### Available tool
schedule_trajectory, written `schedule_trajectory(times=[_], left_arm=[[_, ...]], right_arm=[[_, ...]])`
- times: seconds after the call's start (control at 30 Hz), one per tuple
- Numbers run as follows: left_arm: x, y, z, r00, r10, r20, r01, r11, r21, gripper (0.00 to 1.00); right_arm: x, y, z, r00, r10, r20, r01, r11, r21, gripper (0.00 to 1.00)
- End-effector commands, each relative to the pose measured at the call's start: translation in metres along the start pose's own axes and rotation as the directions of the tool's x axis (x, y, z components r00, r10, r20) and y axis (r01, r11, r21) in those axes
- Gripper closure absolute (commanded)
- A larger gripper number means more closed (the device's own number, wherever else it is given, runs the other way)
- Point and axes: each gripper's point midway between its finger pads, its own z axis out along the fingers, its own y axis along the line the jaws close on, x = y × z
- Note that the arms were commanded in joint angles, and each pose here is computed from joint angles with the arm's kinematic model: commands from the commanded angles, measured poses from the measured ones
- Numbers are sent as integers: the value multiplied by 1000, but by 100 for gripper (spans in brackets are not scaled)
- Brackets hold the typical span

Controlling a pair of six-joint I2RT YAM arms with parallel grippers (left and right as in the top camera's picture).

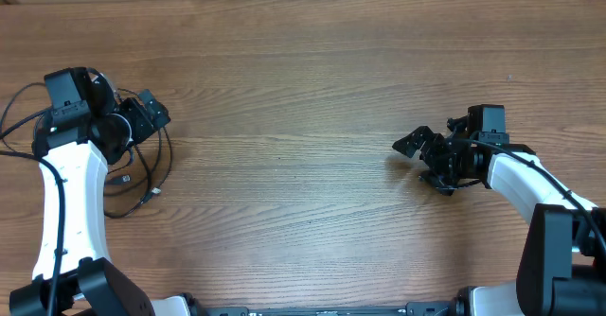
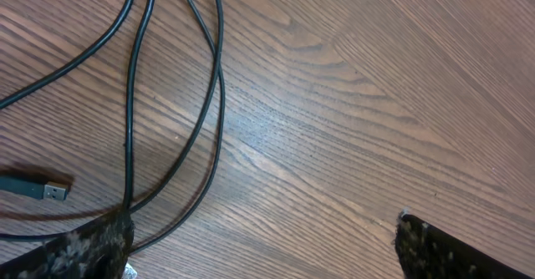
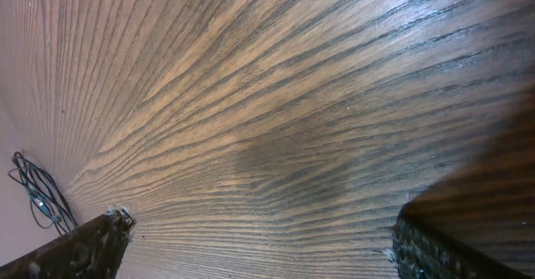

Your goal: Untangle cables

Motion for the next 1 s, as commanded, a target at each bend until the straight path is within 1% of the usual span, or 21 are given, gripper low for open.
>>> schedule_trajectory(times=[0.0,0.1,0.3,0.53,0.57,0.63,0.77,0.8,0.87,0.97], left_arm=[[5,-1,5,1000,14,-24,-14,1000,10,1],[1,-5,-5,1000,22,6,-22,1000,21,0],[-10,-21,-51,989,52,137,-61,996,61,0],[-12,-46,-110,951,97,293,-136,984,115,0],[-6,-60,-120,940,127,315,-179,974,140,1],[5,-81,-126,932,172,320,-236,956,174,0],[40,-127,-127,913,288,290,-363,896,255,0],[49,-137,-124,889,353,293,-426,872,241,0],[59,-146,-121,858,416,300,-484,851,204,0],[72,-153,-117,827,477,296,-532,836,138,1]], right_arm=[[11,-35,14,1000,23,-19,-21,992,122,0],[11,-35,14,1000,23,-19,-21,992,122,0],[11,-35,14,1000,23,-19,-21,992,122,0],[11,-35,14,1000,23,-19,-21,992,122,0],[11,-35,14,1000,23,-19,-21,992,122,0],[11,-35,14,1000,23,-19,-21,992,122,0],[11,-35,14,1000,23,-19,-21,992,122,0],[11,-35,14,1000,23,-19,-21,992,122,0],[11,-35,14,1000,23,-19,-21,992,122,0],[11,-35,14,1000,23,-19,-21,992,122,0]])
